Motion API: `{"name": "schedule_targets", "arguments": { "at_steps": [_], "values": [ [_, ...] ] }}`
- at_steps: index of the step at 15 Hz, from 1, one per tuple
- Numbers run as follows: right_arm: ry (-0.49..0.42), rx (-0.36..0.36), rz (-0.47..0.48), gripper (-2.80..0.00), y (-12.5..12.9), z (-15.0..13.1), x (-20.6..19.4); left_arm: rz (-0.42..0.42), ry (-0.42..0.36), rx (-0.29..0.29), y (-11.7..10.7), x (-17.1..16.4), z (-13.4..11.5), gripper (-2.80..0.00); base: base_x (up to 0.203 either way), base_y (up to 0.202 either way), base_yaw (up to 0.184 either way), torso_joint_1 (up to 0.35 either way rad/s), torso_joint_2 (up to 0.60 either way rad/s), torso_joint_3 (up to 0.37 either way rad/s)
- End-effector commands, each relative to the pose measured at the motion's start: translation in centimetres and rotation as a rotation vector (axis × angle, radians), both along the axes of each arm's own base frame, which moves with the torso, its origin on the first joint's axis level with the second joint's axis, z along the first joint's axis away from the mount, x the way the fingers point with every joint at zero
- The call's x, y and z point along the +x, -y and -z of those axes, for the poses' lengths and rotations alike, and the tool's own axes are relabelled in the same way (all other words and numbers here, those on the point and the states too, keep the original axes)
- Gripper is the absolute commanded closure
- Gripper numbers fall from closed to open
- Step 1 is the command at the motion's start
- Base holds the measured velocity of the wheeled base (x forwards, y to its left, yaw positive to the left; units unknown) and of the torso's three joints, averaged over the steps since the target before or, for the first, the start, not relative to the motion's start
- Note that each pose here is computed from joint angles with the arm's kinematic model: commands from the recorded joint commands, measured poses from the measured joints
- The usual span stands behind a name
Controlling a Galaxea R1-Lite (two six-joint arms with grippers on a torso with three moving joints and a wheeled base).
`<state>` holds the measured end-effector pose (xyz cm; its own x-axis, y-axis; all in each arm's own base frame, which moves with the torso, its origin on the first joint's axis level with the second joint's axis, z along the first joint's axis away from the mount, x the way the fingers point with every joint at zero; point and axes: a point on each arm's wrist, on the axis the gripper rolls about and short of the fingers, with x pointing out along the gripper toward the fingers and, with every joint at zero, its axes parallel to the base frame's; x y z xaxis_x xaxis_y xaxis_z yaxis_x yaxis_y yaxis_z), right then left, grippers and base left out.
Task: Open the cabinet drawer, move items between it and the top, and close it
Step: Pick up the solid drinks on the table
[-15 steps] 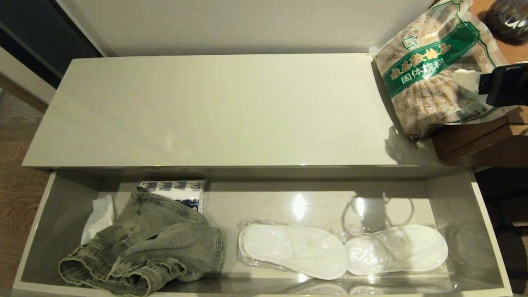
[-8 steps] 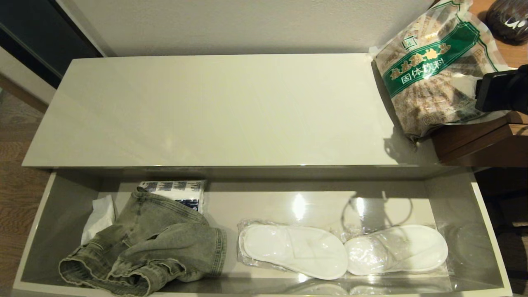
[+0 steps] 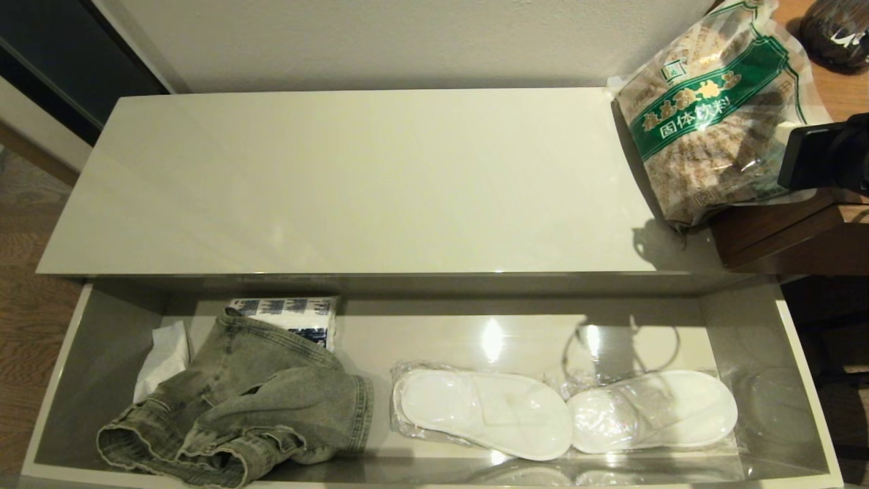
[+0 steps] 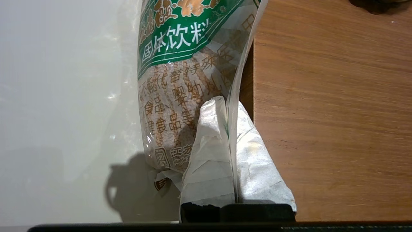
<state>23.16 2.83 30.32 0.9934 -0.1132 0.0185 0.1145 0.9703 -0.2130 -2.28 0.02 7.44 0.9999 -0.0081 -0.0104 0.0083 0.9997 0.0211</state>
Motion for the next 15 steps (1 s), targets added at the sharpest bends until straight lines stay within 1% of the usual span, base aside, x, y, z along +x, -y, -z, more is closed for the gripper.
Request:
{"name": "schedule_targets", "arguments": {
  "at_steps": [1,4,6,9,10,12,15],
  "values": [
    [0.027,0.003,-0.013,0.00,-0.2,-0.8,-1.1,0.000,-0.002,0.000,0.0,0.0,0.0,0.00,0.000,0.000,0.000,0.000,0.00,0.000],
    [0.012,-0.001,-0.025,0.00,-0.7,-1.5,-2.7,0.000,-0.002,0.000,0.0,0.0,0.0,0.00,0.000,0.000,0.000,0.000,0.00,0.000],
    [-0.006,-0.007,-0.070,0.00,-1.0,-2.1,-5.2,0.000,-0.002,0.000,0.0,0.0,0.0,0.00,0.000,0.000,0.000,0.000,0.00,0.000],
    [-0.133,-0.046,-0.181,0.00,-1.4,-1.7,-10.3,0.000,-0.002,0.000,0.0,0.0,0.0,0.00,0.000,0.000,0.000,0.000,0.00,0.000],
    [-0.153,-0.055,-0.191,0.00,-1.3,-1.5,-11.6,0.000,-0.002,0.000,0.0,0.0,0.0,0.00,0.000,0.000,0.000,0.000,0.00,0.000],
    [-0.155,-0.064,-0.168,0.00,-0.9,-1.5,-13.2,0.000,-0.002,0.000,0.0,0.0,0.0,0.00,0.000,0.000,0.000,0.000,0.00,0.000],
    [-0.196,-0.087,-0.180,0.00,0.4,-1.4,-16.3,0.000,-0.002,0.000,0.0,0.0,0.0,0.00,0.000,0.000,0.000,0.000,0.00,0.000]
  ]
}}
